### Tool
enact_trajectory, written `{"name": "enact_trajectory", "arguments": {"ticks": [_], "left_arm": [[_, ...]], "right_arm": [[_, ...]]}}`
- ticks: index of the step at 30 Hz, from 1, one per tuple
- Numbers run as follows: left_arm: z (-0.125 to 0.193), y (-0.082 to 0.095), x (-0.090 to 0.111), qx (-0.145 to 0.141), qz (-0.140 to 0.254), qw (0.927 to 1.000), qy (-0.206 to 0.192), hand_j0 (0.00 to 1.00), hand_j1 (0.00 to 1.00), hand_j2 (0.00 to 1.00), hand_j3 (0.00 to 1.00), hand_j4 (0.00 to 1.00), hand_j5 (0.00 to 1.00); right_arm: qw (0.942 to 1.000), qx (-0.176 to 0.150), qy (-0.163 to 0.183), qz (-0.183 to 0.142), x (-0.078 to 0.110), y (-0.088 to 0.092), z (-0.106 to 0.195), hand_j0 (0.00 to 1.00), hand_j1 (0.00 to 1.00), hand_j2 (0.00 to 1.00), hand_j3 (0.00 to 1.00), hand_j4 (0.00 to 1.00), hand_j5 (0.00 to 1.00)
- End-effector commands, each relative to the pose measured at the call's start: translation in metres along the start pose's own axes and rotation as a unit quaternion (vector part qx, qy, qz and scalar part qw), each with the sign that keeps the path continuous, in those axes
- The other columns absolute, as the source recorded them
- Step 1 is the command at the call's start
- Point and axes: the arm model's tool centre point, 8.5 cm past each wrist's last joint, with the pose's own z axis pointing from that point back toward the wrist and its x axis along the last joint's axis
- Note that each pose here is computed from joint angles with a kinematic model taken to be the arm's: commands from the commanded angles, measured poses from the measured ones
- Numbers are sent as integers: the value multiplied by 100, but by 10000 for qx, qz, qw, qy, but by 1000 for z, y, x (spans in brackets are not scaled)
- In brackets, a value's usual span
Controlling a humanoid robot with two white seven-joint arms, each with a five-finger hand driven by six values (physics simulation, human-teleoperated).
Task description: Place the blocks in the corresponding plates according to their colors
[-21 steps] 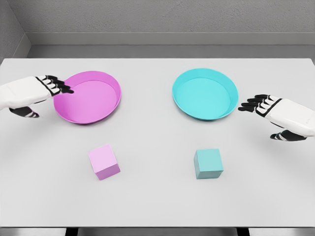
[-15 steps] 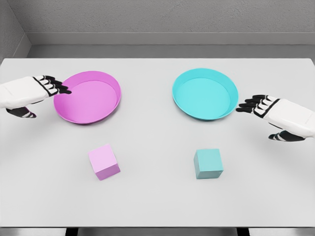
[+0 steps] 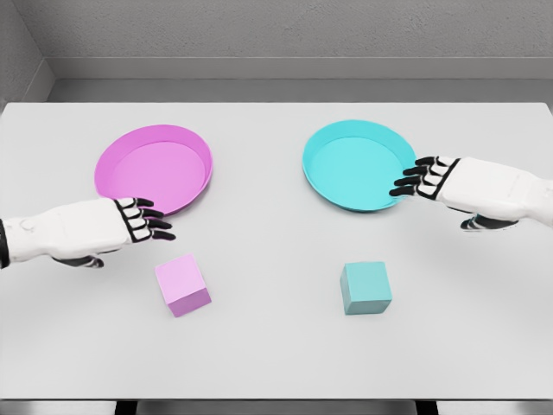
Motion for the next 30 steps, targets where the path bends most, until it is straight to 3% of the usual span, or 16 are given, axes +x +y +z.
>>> {"name": "enact_trajectory", "arguments": {"ticks": [1,3,6,13,15,23,30], "left_arm": [[-14,2,11,180,74,9996,-194,100,100,100,100,100,100],[-25,-2,19,226,170,9990,-352,100,100,100,100,100,100],[-33,-5,24,260,229,9984,-450,100,100,100,100,100,100],[-43,-19,34,-31,85,9983,-576,100,100,100,100,100,100],[-46,-21,34,-108,-66,9984,-546,100,100,100,100,100,100],[-58,-19,42,63,3,9977,-668,100,100,100,100,100,100],[-60,-20,45,103,36,9974,-707,100,100,100,100,100,100]], "right_arm": [[9974,463,-479,-265,22,30,-28,100,100,100,100,100,100],[9959,558,-659,-279,30,33,-40,100,100,100,100,100,100],[9958,556,-666,-288,31,33,-41,100,100,100,100,100,100],[9957,502,-727,-259,32,29,-46,100,100,100,100,100,100],[9936,525,-979,-216,43,28,-62,100,100,100,100,100,100],[9915,602,-1126,-232,50,33,-70,100,100,100,100,100,100],[9898,811,-1121,-330,52,48,-64,100,100,100,100,100,100]]}}
